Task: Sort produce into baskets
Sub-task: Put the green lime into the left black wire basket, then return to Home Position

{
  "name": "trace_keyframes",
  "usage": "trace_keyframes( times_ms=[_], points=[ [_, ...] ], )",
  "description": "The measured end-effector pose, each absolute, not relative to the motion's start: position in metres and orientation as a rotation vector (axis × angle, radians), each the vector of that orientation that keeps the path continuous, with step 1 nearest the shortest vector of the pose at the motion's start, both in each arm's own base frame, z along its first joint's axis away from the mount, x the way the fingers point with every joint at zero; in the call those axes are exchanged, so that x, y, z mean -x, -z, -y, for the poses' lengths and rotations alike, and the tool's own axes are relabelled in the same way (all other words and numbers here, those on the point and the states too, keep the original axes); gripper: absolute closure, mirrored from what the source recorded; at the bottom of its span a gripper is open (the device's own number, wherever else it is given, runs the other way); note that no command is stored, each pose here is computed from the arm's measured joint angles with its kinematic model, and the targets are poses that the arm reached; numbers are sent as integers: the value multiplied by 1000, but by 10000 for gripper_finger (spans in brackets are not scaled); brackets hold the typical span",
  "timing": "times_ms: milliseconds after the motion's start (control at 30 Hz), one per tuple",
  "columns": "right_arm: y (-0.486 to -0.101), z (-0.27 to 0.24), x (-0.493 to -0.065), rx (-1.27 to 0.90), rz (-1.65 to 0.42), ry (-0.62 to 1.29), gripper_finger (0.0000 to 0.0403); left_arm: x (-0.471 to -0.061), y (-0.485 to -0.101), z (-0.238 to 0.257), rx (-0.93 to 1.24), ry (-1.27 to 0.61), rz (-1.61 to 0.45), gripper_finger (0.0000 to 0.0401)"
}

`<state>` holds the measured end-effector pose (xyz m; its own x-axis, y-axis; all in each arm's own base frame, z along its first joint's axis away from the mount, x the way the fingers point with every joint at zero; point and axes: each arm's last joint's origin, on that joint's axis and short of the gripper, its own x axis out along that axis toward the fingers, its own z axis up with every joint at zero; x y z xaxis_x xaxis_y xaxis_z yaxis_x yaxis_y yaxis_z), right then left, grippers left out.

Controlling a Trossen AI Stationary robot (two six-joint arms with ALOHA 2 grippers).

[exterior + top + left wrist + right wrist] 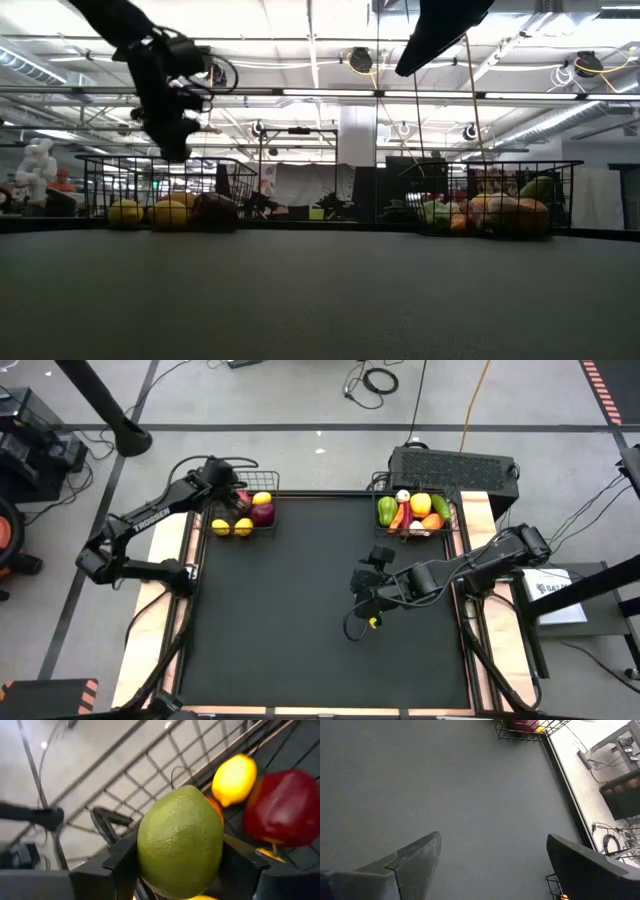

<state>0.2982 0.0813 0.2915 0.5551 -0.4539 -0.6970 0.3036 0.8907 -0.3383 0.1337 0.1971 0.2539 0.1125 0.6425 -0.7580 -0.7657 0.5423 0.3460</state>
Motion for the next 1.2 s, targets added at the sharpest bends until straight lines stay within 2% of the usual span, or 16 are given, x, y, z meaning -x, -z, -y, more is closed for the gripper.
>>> trace_keyframes(
  times_ms=[133,333,500,700,833,900,1000,1200],
  points=[
    [-292,-81,-298,190,-875,449,51,-129,-240,-200,202,-1064,-1053,163],
    [-292,-81,-298,189,-872,449,51,-127,-238,-202,215,-1108,-1063,103],
    [-292,-81,-299,191,-869,455,51,-129,-239,-199,240,-1095,-1053,92],
    [-289,-78,-302,297,-799,531,51,-146,-262,-177,361,-794,-815,91],
    [-279,-68,-313,366,-749,513,55,-162,-283,-149,308,-595,-660,94],
    [-272,-59,-318,369,-753,453,71,-171,-293,-131,255,-507,-610,105],
    [-260,-44,-321,381,-781,357,116,-182,-306,-105,176,-383,-526,131],
    [-257,-17,-300,309,-794,309,257,-196,-308,-61,60,-242,-423,214]
  ],
)
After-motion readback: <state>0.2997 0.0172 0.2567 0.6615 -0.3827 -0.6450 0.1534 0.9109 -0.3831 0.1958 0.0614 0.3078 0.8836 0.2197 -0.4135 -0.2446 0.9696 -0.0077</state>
